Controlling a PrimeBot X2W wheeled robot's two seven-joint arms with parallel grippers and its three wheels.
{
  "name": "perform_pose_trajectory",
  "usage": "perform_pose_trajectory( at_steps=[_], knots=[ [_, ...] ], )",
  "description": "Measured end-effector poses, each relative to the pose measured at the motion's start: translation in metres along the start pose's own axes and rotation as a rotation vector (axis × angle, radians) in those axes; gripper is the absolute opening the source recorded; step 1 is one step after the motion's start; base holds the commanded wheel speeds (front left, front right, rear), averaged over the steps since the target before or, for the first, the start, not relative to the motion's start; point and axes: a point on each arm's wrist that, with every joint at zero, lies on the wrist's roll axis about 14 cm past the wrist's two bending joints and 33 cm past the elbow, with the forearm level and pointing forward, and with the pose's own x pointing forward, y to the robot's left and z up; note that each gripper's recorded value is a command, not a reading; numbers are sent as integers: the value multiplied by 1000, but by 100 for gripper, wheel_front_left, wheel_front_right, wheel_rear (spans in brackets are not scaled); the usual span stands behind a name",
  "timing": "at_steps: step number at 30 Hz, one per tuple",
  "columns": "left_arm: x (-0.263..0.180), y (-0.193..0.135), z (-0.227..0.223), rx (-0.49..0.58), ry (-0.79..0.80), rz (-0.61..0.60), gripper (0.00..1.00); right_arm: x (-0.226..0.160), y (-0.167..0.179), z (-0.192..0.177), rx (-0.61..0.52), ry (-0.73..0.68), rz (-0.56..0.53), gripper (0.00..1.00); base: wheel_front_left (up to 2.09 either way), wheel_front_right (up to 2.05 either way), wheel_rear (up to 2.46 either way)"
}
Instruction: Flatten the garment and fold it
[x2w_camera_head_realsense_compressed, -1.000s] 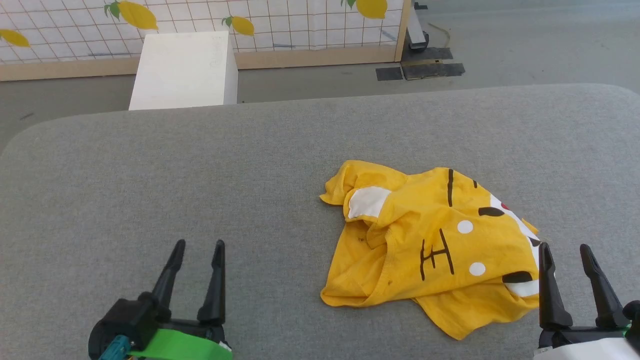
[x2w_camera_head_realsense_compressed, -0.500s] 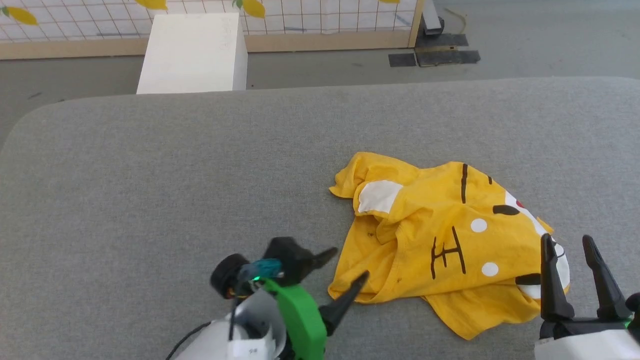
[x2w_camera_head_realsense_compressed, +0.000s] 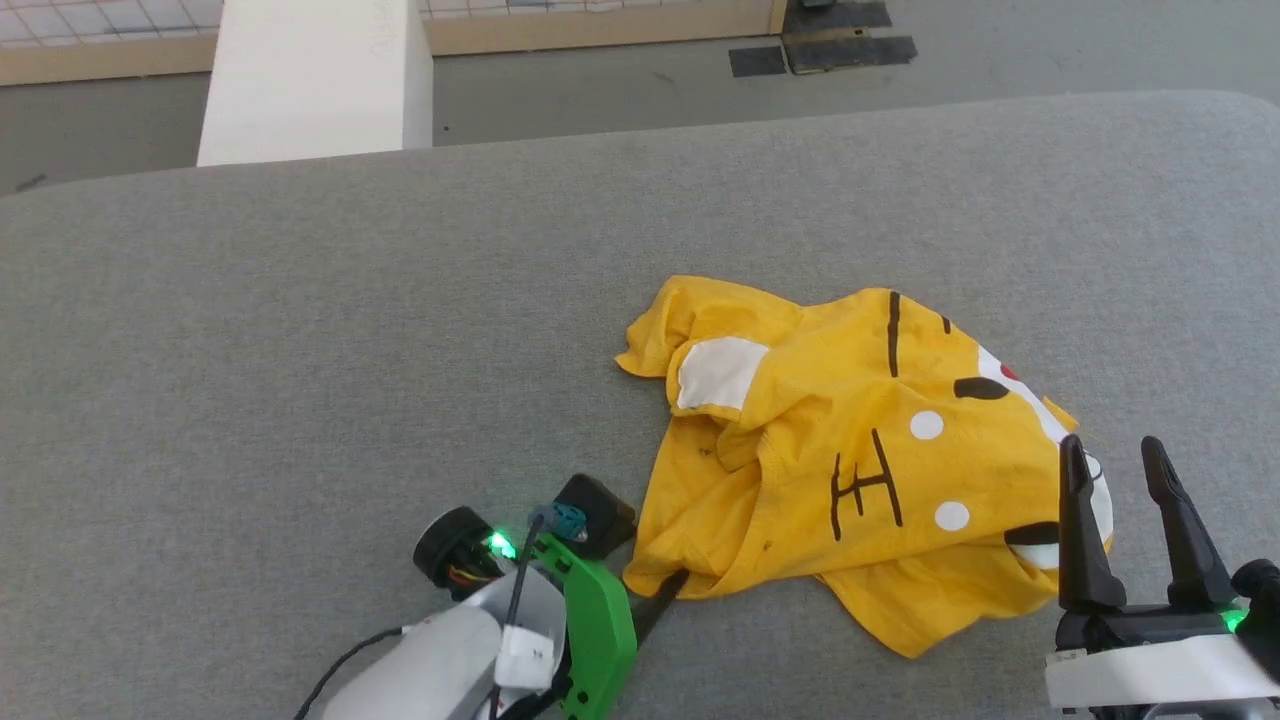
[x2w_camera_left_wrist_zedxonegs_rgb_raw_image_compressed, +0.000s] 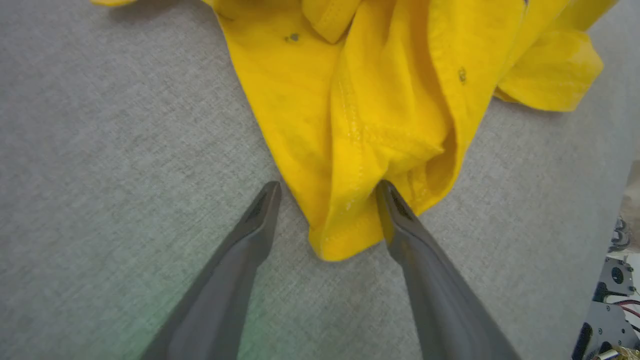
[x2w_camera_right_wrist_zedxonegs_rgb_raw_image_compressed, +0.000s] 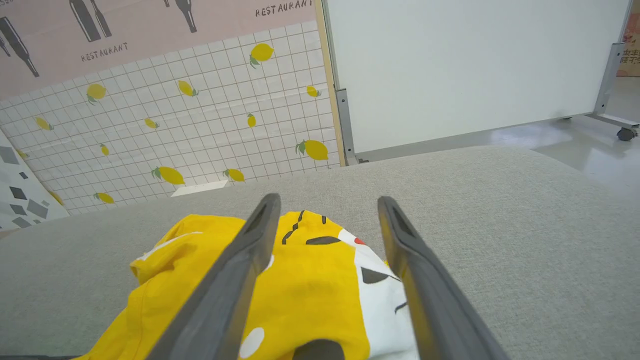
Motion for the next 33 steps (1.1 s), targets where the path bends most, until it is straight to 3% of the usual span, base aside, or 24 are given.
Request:
perform_pose_trajectory(
  at_steps=[2, 3, 4, 5, 11, 15, 22, 24, 28, 29, 30, 33],
  knots=[
    [6, 1, -2, -21, 4, -10, 100, 0, -2, -1, -1, 3, -9, 100, 0, 0, 0],
    [9, 3, -4, -26, 12, -14, 49, -1, -4, -2, -3, 6, -14, 100, 0, 0, 0],
    [11, 3, -3, -26, 9, -18, 17, -1, -5, -2, -4, 7, -19, 100, 0, 0, 0],
    [14, 3, -2, -28, 1, -21, 0, -1, -7, -3, -4, 7, -25, 100, 0, 0, 0],
    [14, 8, 11, -81, -61, -21, 0, -3, -13, -1, -8, 2, -41, 100, 0, 0, 0],
    [-5, 33, 30, -108, -149, 46, 0, -1, -8, 2, -3, -12, -25, 100, 0, 0, 0],
    [-85, 106, 70, -111, -350, 318, 0, 3, 4, 5, 7, -25, 16, 100, 0, 0, 0],
    [-122, 128, 50, -148, -341, 456, 0, 5, 9, 4, 9, -19, 34, 100, 0, 0, 0],
    [-148, 132, 4, -248, -279, 560, 0, 9, 17, 2, 9, -8, 59, 100, 0, 0, 0],
    [-150, 129, -4, -268, -281, 573, 12, 10, 20, 1, 10, -3, 69, 100, 0, 0, 0],
    [-151, 127, -9, -277, -284, 581, 100, 11, 23, -1, 11, 3, 76, 100, 0, 0, 0],
    [-155, 123, -3, -342, -395, 612, 100, 14, 30, -3, 13, 12, 98, 100, 0, 0, 0]
  ],
)
